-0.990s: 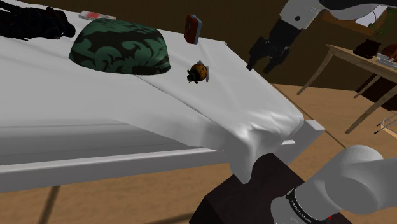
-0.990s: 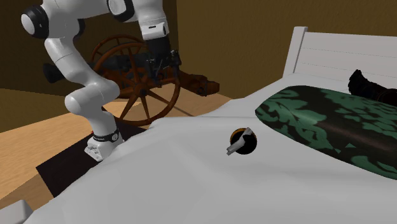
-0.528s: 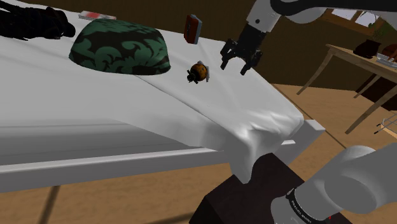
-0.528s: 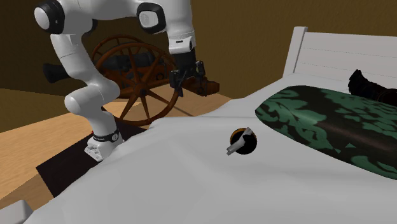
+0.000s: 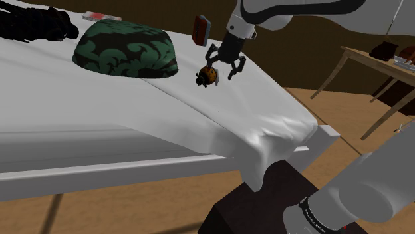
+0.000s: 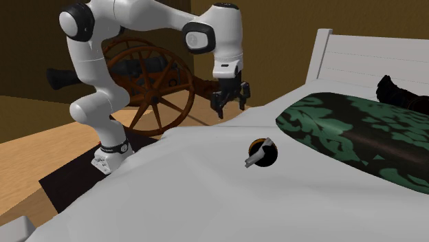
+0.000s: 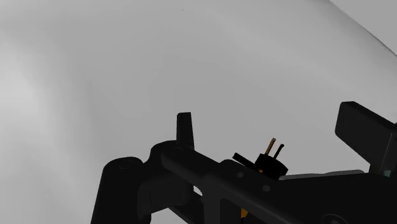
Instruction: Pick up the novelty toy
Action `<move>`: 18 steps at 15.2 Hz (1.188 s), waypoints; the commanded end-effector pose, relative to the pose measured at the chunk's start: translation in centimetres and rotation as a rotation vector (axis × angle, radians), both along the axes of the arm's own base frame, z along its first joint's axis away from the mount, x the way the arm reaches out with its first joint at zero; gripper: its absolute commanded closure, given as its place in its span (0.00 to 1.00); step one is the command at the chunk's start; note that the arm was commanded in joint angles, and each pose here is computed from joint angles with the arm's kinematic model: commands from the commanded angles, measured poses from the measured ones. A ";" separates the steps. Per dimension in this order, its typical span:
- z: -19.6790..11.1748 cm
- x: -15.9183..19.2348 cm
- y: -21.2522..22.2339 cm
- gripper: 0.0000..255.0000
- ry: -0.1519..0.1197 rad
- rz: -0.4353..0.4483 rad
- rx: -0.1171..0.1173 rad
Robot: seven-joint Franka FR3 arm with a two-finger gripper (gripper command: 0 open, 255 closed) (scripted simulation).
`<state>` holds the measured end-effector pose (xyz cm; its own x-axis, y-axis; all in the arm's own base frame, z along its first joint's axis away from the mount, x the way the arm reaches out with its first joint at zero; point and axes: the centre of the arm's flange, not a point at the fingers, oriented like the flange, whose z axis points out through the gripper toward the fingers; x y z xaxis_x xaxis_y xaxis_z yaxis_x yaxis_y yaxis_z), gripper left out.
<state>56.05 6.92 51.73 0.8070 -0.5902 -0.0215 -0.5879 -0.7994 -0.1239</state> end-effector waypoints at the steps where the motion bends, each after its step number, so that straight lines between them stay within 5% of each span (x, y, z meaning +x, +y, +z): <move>1: -1.2 2.5 0.1 0.00 0.016 -0.055 0.007; 9: -6.3 11.4 -0.2 0.00 0.071 -0.247 0.033; 18: -10.3 11.4 -0.2 0.00 0.071 -0.247 0.033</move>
<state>67.43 6.72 41.61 0.6342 -0.7673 -0.0954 -0.7730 -0.6267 -0.0982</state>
